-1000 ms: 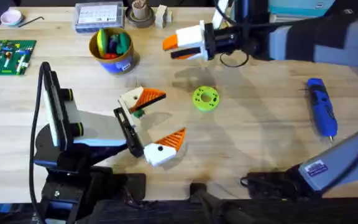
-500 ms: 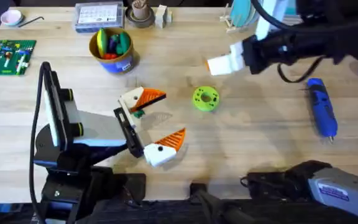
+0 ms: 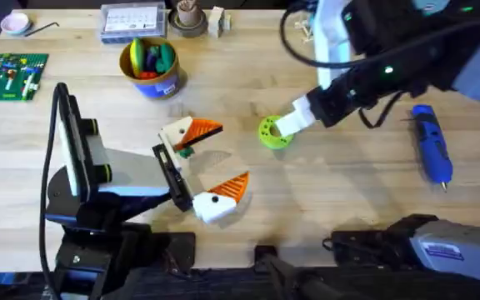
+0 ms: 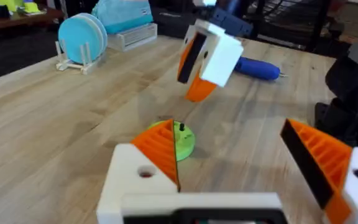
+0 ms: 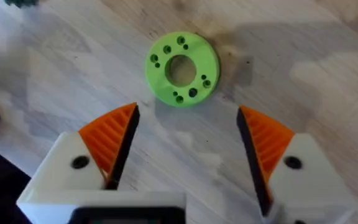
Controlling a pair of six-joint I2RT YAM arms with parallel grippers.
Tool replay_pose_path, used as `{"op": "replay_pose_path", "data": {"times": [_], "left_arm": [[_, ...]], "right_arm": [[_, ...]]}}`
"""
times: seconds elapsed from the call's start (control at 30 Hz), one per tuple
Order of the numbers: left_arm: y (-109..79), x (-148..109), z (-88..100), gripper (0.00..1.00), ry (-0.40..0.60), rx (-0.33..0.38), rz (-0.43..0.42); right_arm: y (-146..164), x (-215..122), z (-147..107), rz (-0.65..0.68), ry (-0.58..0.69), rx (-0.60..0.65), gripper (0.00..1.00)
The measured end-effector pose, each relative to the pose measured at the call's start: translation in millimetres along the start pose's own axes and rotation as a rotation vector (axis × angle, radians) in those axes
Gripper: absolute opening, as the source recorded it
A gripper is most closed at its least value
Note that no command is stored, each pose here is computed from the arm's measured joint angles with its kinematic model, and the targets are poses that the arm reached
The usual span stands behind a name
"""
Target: Pick up the gripper from the table and insert it into the empty holder that is missing its gripper. Then pick up a screw, insert it into the mounting hole, and use the screwdriver to tighten it. Finally, clean up the table by picking up the vegetable and placing it into the bucket.
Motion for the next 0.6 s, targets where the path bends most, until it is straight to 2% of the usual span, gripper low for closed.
{"op": "replay_pose_path", "data": {"times": [0.13, 0.23, 0.33, 0.53, 0.6], "left_arm": [[0.0, 0.0, -0.1, 0.993, 0.0, 0.0, 0.0], [0.0, 0.0, 0.0, 0.993, 0.0, 0.0, 0.0], [0.0, 0.0, 0.0, 0.993, 0.0, 0.0, 0.0], [0.0, 0.0, 0.0, 0.993, 0.0, 0.0, 0.0], [-0.1, 0.0, 0.0, 0.993, 0.0, 0.0, 0.0]], "right_arm": [[4.0, 24.9, -7.3, -0.019, 0.098, -0.038, 0.969], [5.2, 43.9, -14.8, -0.02, 0.173, -0.052, 0.85], [4.6, 55.7, -20.6, -0.021, 0.221, -0.054, 0.774], [3.0, 58.9, -19.5, -0.029, 0.219, -0.058, 0.635], [2.9, 59.0, -19.0, -0.029, 0.217, -0.058, 0.623]]}}
Point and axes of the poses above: each hand's point on the last joint's axis, 136 mm out from that joint toward the fingers, its own x axis out along the fingers, its own y axis along the line the jaws close on, z = x × y, the point moved 2 cm from there along -x, back along the fingers, and after that the axes turned 5 degrees about -x, right-handed, at the moved point
